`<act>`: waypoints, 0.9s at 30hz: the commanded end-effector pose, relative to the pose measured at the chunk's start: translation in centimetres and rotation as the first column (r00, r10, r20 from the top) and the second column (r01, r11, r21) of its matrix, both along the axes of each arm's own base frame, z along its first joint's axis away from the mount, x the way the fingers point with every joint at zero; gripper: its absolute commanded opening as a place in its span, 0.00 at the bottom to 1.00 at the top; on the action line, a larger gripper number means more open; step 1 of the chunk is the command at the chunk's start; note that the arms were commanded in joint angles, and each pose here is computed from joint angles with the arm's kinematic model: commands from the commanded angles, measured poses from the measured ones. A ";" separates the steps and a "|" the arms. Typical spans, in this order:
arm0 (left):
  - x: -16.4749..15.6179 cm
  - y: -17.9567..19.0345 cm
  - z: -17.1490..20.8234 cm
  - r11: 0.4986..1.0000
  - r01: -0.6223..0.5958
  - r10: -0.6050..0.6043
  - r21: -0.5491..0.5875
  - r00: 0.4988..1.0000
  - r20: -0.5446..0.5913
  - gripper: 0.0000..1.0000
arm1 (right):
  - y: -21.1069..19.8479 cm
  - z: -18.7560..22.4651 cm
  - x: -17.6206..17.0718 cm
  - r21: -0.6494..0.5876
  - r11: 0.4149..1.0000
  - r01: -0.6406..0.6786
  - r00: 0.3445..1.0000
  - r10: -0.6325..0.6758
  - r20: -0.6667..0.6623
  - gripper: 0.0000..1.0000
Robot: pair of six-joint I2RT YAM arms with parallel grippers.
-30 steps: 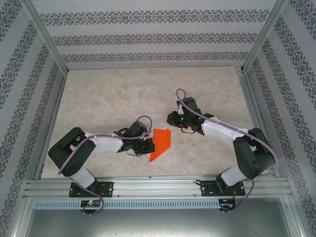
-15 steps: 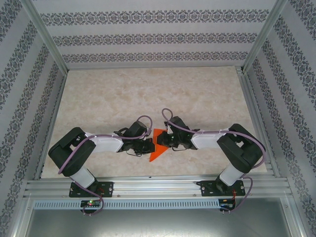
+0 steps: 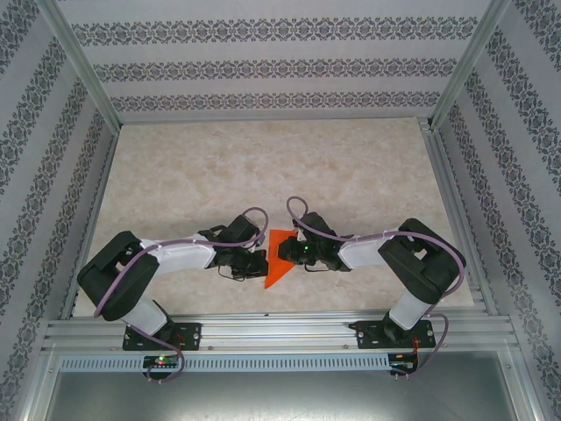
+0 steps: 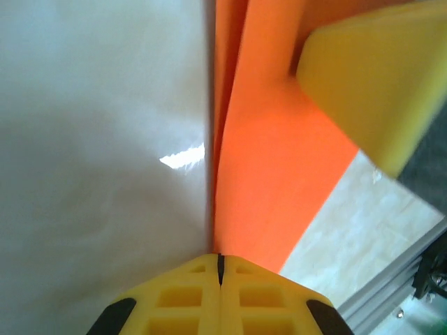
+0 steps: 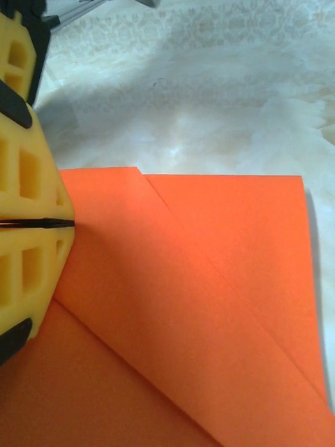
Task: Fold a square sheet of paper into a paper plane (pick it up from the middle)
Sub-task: Fourth fold the wing at the center of the table.
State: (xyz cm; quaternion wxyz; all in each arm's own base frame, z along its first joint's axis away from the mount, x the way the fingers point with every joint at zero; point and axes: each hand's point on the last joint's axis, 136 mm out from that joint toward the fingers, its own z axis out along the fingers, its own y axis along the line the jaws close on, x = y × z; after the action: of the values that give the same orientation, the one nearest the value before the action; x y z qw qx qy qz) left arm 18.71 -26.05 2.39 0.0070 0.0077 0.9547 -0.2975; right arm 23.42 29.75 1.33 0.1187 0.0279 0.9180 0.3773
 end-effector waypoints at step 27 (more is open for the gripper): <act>-3.3 1.0 -2.6 0.970 -0.208 0.183 -0.127 0.966 -0.181 0.24 | -5.3 -7.9 -4.1 -0.346 0.937 0.045 0.988 -0.093 -0.124 0.10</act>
State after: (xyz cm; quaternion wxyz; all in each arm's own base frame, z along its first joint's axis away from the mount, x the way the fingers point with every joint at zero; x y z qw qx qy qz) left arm 17.48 -26.42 1.93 -0.0057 -0.0943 0.9188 -0.3832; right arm 23.96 30.70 1.17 0.1559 0.0337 0.9198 0.3586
